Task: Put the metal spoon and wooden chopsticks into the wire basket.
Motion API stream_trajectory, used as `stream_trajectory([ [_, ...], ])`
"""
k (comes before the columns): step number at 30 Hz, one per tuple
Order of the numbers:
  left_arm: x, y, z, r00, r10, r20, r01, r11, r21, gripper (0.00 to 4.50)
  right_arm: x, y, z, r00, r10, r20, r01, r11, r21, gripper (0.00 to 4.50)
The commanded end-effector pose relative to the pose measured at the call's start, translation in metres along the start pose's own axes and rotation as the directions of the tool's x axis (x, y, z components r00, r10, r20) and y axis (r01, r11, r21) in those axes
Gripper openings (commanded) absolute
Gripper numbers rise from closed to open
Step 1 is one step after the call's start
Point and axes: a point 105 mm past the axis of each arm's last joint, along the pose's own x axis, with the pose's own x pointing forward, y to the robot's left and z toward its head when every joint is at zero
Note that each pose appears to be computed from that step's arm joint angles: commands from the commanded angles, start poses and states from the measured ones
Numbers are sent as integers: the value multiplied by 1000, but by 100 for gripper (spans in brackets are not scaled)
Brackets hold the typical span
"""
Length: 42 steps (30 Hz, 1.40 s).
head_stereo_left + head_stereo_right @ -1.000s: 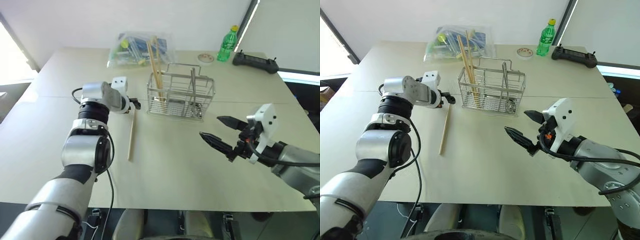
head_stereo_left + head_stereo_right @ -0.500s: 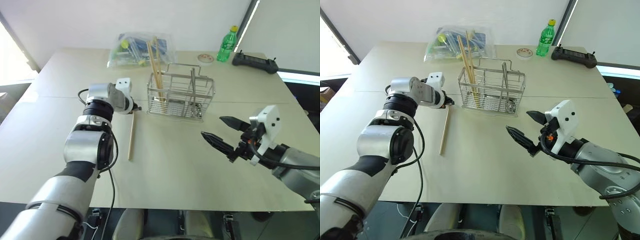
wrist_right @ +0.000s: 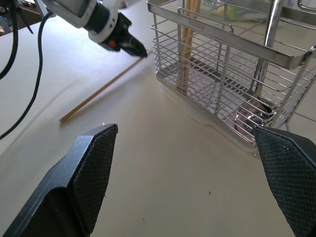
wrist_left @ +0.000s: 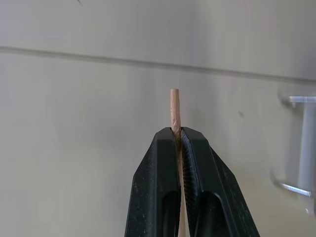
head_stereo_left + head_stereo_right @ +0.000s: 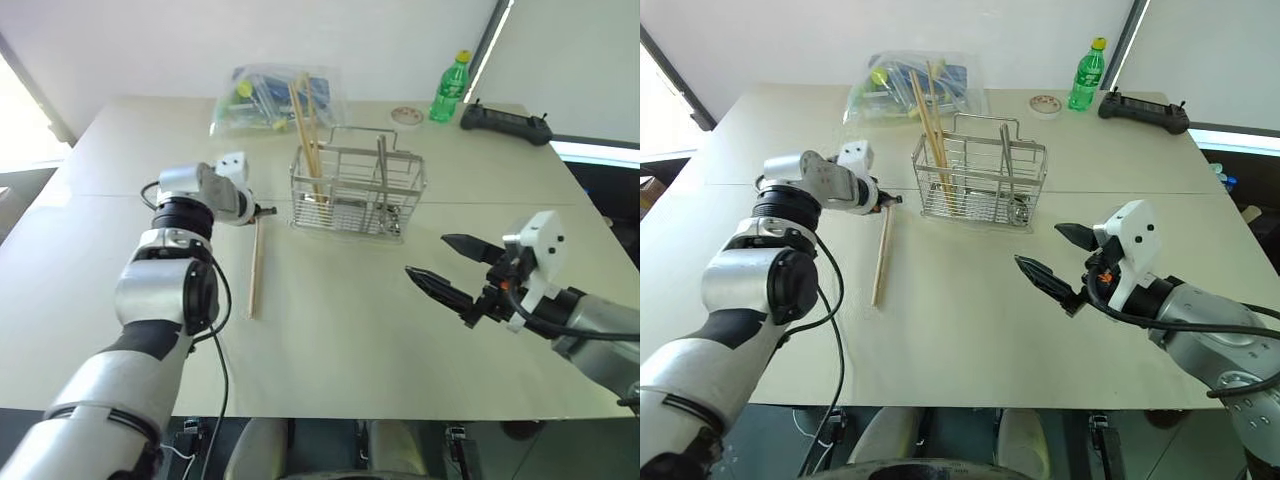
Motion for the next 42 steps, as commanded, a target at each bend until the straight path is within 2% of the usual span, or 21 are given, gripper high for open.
stream_trajectory([
  [1, -58, -6, 117, 857, -75, 509, 39, 996, 80, 4, -2, 1, 11, 1000, 15, 25, -15, 1000, -27, 450],
  [3, -87, -13, 149, 739, -141, 659, 80, 989, 122, 4, -3, 1, 11, 1000, 21, 20, -21, 999, -27, 450],
  [4, -95, -16, 157, 700, -163, 695, 94, 986, 136, 4, -3, 1, 11, 1000, 23, 19, -22, 999, -27, 450],
  [6, -128, -27, 180, 562, -227, 796, 177, 972, 152, 4, -2, 1, 11, 1000, 22, 16, -21, 1000, -22, 450],
  [10, -173, -50, 202, 351, -326, 878, 289, 930, 229, 4, -2, 3, 8, 1000, 28, 1, -28, 999, -21, 450],
  [13, -186, -74, 204, 287, -400, 870, 353, 889, 292, 4, -3, 3, 8, 1000, 27, -2, -27, 999, -20, 450],
  [20, -184, -132, 185, 243, -570, 785, 437, 787, 436, 4, -5, 7, 5, 1000, 6, 7, -6, 1000, -14, 450],
  [25, -170, -156, 166, 246, -651, 718, 446, 734, 513, 4, -8, 8, 5, 999, -24, 21, 24, 1000, -4, 450],
  [30, -154, -166, 147, 283, -691, 665, 427, 712, 558, 4, -12, 6, 6, 997, -65, 37, 64, 998, 6, 450],
  [39, -139, -162, 130, 351, -696, 626, 440, 713, 546, 4, -14, 3, 6, 995, -96, 42, 95, 995, 13, 450],
  [42, -136, -163, 123, 362, -702, 614, 463, 707, 535, 98, -12, 2, 7, 995, -91, 46, 91, 996, 13, 450],
])
